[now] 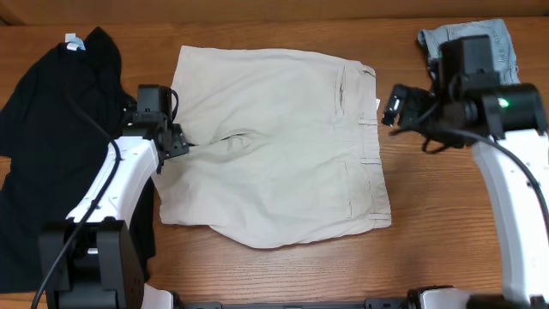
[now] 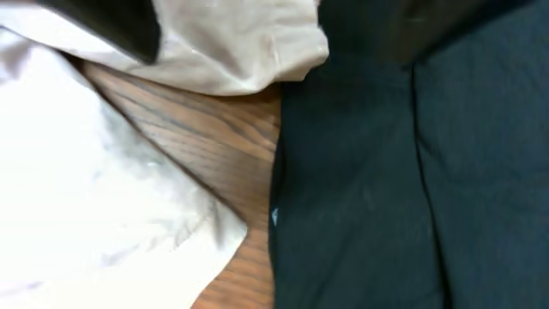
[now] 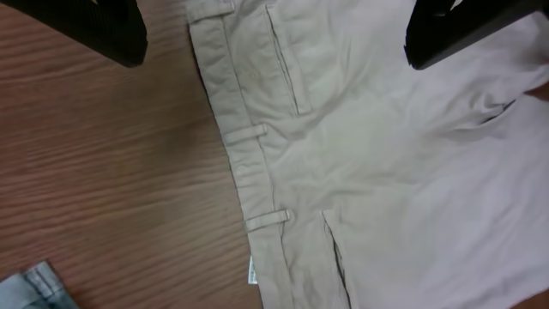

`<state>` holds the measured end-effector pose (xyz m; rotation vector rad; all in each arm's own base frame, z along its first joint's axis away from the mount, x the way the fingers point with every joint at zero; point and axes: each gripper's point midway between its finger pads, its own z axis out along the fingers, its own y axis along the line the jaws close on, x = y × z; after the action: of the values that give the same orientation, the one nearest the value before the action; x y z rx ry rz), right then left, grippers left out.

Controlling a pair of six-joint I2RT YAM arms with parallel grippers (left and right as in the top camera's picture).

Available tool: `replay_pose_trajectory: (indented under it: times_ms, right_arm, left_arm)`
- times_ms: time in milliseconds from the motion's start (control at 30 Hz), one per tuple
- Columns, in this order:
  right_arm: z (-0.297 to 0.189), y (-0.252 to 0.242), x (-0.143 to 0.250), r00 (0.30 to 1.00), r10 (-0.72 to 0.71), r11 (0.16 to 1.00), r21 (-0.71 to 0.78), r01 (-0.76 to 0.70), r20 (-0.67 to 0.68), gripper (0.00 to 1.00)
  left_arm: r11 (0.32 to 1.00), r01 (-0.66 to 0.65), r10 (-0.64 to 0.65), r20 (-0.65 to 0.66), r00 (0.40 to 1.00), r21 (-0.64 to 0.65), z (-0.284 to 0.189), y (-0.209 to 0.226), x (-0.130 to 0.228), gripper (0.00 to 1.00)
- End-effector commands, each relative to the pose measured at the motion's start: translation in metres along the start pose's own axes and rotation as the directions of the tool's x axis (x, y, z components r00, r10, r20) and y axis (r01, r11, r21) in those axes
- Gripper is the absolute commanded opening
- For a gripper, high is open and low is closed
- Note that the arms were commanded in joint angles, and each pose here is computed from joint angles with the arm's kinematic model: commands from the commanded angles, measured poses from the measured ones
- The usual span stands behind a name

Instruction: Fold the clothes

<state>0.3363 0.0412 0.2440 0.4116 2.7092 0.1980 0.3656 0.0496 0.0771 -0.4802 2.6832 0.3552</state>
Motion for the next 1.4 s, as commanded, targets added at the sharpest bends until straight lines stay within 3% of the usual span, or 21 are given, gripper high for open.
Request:
replay_pose_trajectory:
  times_ms: [0,300,500,833,1067,1367]
  right_arm:
    - [0.034,0.000,-0.008,0.999,-0.023,0.999,0.032,0.025,-0.045,0.98]
    - [0.143,0.032,-0.003,0.956,-0.210,0.978,-0.039,0.206,-0.204,0.92]
    - [0.199,0.045,0.026,0.914,-0.253,0.967,-0.038,0.254,-0.316,0.88]
    - [0.255,0.046,0.060,0.880,-0.263,0.961,-0.027,0.275,-0.394,0.80]
    - [0.281,0.013,0.061,0.908,-0.202,0.968,0.065,0.241,-0.366,0.81]
    - [0.305,-0.035,0.006,0.972,-0.063,0.996,0.055,0.077,-0.228,0.75]
  left_arm:
    - [0.982,-0.050,0.048,0.013,0.999,0.184,-0.035,-0.031,-0.029,1.00]
    - [0.920,-0.150,0.134,0.069,0.989,0.362,-0.113,-0.051,-0.067,1.00]
    - [0.916,-0.168,0.143,0.095,0.985,0.365,-0.120,-0.052,-0.074,1.00]
    - [0.916,-0.168,0.143,0.095,0.985,0.365,-0.120,-0.052,-0.073,1.00]
    - [0.915,-0.169,0.142,0.101,0.985,0.365,-0.120,-0.053,-0.075,1.00]
    - [0.908,-0.193,0.155,0.130,0.979,0.371,-0.122,-0.062,-0.078,1.00]
